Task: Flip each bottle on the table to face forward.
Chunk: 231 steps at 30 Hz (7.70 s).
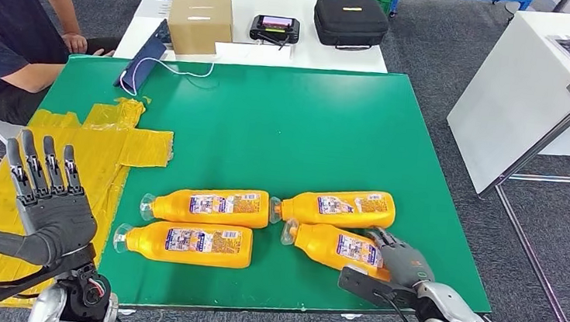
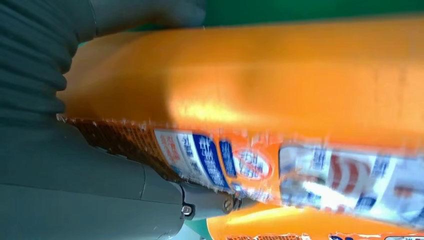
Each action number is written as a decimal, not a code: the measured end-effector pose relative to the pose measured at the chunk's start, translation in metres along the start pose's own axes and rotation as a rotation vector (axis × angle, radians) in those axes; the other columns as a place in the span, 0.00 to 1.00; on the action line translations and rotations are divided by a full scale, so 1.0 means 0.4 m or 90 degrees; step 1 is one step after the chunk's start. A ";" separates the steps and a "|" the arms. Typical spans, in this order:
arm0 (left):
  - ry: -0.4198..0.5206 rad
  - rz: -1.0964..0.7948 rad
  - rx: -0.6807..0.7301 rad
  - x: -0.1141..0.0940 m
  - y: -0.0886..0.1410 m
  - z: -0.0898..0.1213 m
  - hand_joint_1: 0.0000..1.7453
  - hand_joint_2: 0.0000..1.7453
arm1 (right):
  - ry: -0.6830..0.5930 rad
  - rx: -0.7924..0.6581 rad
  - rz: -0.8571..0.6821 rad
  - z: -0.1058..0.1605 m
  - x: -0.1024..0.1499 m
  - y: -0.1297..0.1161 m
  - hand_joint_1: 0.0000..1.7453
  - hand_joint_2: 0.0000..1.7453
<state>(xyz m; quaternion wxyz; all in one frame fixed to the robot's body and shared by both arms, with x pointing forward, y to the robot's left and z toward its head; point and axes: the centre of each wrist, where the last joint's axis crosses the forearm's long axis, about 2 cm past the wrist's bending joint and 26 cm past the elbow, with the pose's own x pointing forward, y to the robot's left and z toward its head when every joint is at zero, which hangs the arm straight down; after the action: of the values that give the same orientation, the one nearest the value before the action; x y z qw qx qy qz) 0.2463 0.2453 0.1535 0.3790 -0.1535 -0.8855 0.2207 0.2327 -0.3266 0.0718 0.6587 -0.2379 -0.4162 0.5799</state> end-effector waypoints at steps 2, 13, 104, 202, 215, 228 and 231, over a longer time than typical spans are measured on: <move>0.000 0.000 0.001 0.000 0.001 0.001 0.00 0.00 | -0.002 -0.005 -0.004 -0.001 0.005 0.001 1.00 1.00; 0.001 -0.001 0.001 0.000 0.001 0.003 0.00 0.00 | -0.008 -0.011 -0.019 -0.004 0.018 0.006 1.00 1.00; 0.369 0.044 -0.234 -0.111 -0.040 0.051 0.91 1.00 | -0.557 0.124 -0.207 -0.114 0.691 -0.170 1.00 1.00; 0.379 -0.897 -0.429 -0.172 0.353 -0.238 0.00 0.00 | -0.246 0.077 0.082 -0.211 0.688 0.020 0.46 1.00; 0.258 -0.486 -0.261 -0.172 0.200 -0.265 0.00 0.00 | -0.225 0.161 0.117 -0.254 0.668 0.002 1.00 1.00; 0.108 -0.307 -0.078 -0.082 0.191 -0.237 0.00 0.00 | -0.216 0.167 0.055 -0.246 0.709 0.003 1.00 1.00; 0.056 -0.313 -0.017 -0.027 0.245 -0.206 0.00 0.00 | -0.222 0.167 -0.028 -0.237 0.733 0.013 1.00 1.00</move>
<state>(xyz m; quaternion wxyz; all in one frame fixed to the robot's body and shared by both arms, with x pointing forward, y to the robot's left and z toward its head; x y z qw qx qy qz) 0.3247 0.3471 0.1478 0.4575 0.0521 -0.8817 0.1028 0.3022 -0.0272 0.0965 0.6144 -0.0369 -0.4500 0.6471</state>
